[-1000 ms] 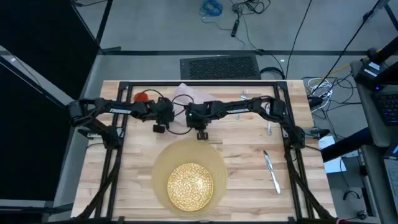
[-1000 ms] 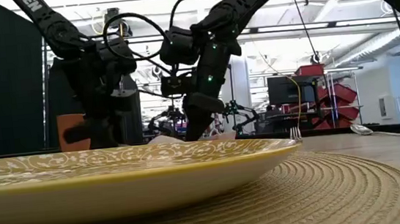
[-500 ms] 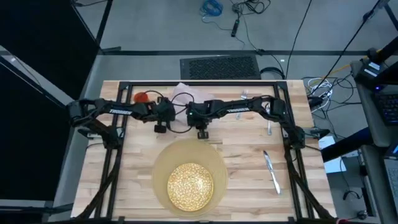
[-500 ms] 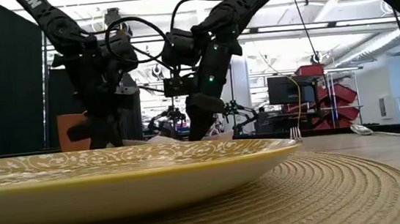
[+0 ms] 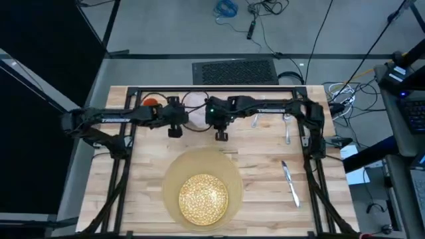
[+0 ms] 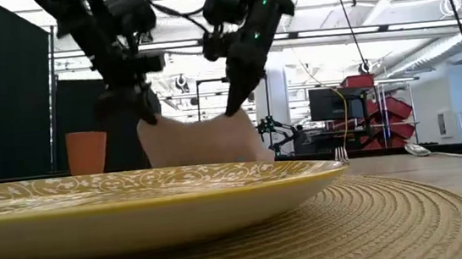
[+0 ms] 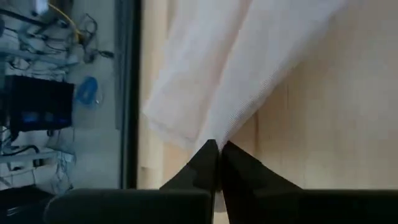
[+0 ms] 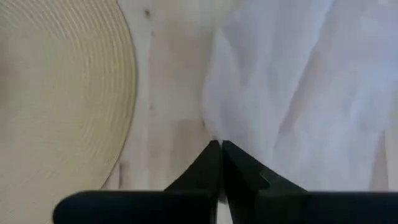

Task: Set table place
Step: Fold the light orange napkin on the table

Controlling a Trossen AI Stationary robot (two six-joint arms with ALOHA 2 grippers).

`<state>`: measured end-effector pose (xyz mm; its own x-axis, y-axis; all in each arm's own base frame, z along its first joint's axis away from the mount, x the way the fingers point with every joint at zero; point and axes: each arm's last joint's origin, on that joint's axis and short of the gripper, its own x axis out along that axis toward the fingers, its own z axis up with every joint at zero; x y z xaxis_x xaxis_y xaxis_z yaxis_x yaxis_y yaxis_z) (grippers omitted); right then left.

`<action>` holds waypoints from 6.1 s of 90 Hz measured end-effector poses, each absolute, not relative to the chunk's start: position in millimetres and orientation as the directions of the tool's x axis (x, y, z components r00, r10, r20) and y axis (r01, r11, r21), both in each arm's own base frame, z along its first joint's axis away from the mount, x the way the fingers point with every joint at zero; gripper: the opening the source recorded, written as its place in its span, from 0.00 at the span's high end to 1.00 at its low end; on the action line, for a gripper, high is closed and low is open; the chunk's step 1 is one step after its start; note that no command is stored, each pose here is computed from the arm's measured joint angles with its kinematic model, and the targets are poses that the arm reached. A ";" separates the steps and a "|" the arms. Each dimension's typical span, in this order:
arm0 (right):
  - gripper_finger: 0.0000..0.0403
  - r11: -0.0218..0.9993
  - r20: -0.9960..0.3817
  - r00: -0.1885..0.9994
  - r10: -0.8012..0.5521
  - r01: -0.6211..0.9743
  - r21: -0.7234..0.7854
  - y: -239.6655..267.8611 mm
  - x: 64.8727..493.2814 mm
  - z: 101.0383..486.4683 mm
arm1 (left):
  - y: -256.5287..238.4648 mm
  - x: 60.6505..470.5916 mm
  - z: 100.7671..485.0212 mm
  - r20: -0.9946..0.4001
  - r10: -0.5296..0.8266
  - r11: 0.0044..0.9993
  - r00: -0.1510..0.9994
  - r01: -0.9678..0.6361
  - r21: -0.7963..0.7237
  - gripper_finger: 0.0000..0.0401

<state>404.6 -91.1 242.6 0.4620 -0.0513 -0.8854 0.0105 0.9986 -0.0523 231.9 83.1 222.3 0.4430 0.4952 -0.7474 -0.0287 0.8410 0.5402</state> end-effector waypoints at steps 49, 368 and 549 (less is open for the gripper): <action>1.00 1.000 -0.906 0.424 -0.025 0.027 -0.015 -73.8 398.2 249.4 | 68.2 222.4 234.5 -0.751 0.477 0.863 0.457 -0.080 0.499 1.00; 0.60 0.583 -0.375 0.474 -0.797 0.439 -0.683 167.4 400.0 142.4 | 41.8 248.1 345.8 -0.492 0.234 0.971 0.839 -0.225 0.078 1.00; 0.60 0.969 -0.804 0.548 -0.231 0.200 -0.143 8.5 456.3 182.6 | 53.9 194.5 211.3 -0.965 0.259 0.949 0.043 -0.194 0.247 1.00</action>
